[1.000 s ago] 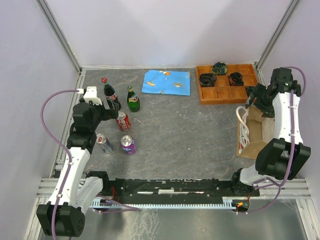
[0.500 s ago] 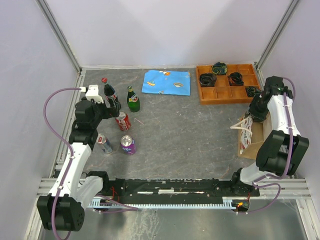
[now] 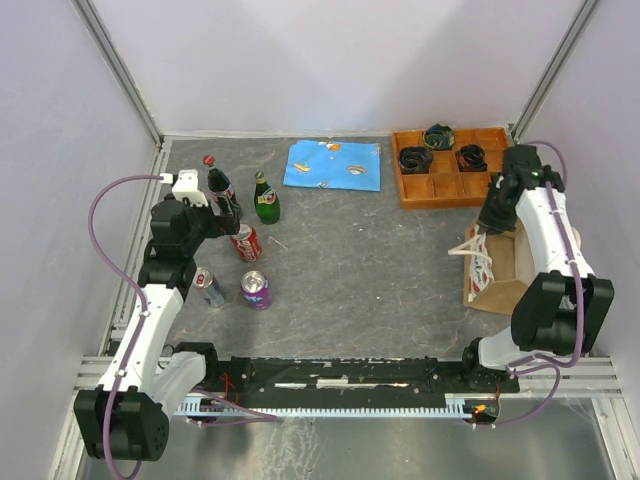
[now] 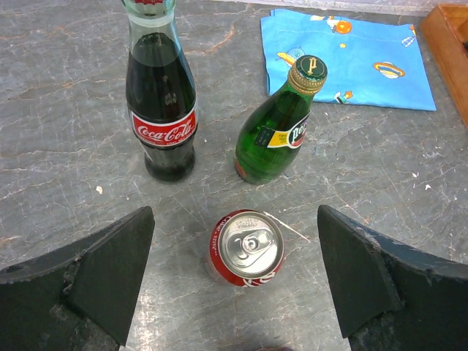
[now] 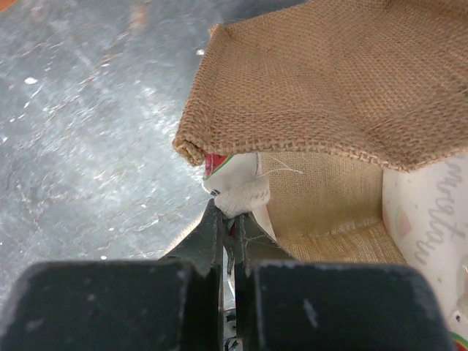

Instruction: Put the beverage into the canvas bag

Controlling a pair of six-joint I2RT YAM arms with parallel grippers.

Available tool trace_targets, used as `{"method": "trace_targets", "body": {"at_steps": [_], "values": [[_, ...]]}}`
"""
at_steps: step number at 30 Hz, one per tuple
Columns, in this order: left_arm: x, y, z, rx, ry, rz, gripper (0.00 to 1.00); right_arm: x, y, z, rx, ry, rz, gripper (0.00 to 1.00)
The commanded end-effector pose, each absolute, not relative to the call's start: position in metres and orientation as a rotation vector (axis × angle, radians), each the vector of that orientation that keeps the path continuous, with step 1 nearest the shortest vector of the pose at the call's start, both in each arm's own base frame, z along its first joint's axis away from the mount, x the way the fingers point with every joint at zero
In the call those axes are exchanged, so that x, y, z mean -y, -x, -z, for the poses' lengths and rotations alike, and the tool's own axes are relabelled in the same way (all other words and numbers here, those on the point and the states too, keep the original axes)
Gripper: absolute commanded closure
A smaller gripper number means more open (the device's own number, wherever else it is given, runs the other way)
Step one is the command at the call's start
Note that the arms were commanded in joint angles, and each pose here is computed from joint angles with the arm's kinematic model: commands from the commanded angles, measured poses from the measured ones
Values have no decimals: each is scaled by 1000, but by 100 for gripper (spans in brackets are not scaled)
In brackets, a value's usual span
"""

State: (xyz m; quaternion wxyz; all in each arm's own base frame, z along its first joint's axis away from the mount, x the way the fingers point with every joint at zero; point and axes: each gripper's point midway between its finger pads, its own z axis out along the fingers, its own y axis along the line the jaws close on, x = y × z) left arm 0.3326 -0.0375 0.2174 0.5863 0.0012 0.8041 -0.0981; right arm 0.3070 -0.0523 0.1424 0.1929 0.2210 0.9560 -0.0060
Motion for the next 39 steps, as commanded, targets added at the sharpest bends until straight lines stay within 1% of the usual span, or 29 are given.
{"method": "trace_targets", "body": {"at_steps": [1,14,22,27,32,39], "values": [[40,-342,-247,-1787,3,256,2,18,-319,-188,-2567,-518,53,100],[42,-339,-249,-1785,-27,260,2,-112,-318,-199,-2471,-450,77,100],[45,-332,-250,-1782,-30,279,2,-208,-320,-202,-2491,-320,-56,100],[45,-326,-253,-1772,-27,282,2,-265,-322,-185,-2542,-239,-131,100],[45,-320,-255,-1765,-22,286,2,-300,-322,-178,-2561,-242,-210,100],[43,-312,-257,-1761,-31,271,2,-322,-311,-182,-2549,-290,-260,100]]}}
